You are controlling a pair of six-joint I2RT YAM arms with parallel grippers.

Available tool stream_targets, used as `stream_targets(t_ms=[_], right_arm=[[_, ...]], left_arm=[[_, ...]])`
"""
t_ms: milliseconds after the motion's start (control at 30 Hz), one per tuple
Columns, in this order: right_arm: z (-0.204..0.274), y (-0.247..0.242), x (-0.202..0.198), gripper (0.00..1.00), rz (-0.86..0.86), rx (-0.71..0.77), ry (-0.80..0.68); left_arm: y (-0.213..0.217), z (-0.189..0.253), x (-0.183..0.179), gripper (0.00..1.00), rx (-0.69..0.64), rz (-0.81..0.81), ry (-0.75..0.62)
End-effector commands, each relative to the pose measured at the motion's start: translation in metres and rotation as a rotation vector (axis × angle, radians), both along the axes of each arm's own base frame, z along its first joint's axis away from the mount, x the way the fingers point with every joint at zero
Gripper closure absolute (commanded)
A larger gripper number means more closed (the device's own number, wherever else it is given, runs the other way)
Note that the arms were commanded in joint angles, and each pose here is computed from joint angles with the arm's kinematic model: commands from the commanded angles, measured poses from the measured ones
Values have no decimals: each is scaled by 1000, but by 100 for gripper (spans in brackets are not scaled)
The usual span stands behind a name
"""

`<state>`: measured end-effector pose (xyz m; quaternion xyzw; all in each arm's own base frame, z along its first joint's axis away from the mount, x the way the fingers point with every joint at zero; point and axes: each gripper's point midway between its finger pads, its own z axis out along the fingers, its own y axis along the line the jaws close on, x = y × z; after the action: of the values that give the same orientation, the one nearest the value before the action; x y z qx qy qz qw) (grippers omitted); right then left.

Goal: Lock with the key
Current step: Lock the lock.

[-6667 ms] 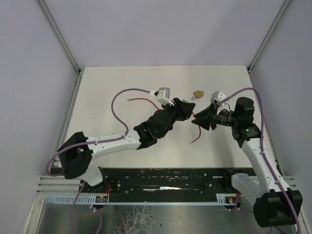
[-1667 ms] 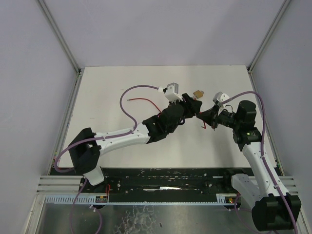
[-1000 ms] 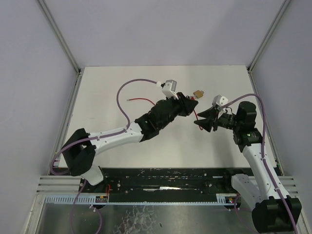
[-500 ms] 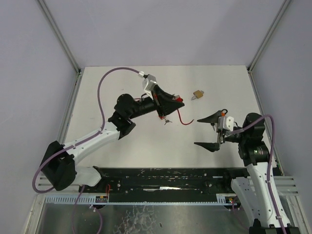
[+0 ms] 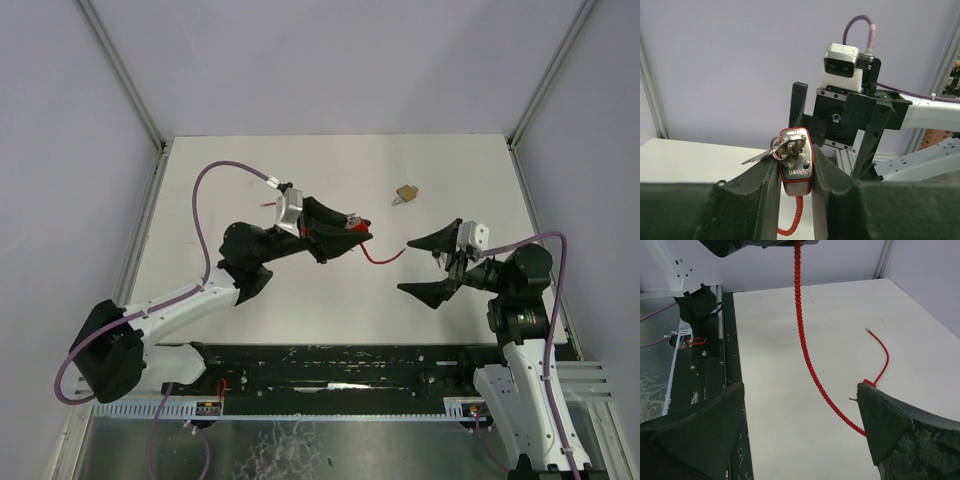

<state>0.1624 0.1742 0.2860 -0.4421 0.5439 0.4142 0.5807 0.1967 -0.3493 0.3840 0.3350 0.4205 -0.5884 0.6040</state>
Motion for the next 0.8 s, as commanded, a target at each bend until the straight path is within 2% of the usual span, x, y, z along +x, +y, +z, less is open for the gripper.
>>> stream_targets(t_ms=[0,233,367,533,667,767], right_arm=[[13,0,0,0,-14,51,3],[6,-1,-9,0,1,6,-102],[1,-8,12,1,-126,26,-67],[5,-19,58,0,-321,228,263],[17,-15,73,2,-278,372,494],[15,-21,87,5,-314,436,622]], left_arm=[[13,28,-13,100,-115,58,-162],[20,23,-21,100,-89,90,-295],[26,18,-19,100,-86,155,-378],[15,18,-22,100,-90,135,-501],[7,17,-17,100,-85,171,-582],[8,17,-18,100,-122,187,-608]])
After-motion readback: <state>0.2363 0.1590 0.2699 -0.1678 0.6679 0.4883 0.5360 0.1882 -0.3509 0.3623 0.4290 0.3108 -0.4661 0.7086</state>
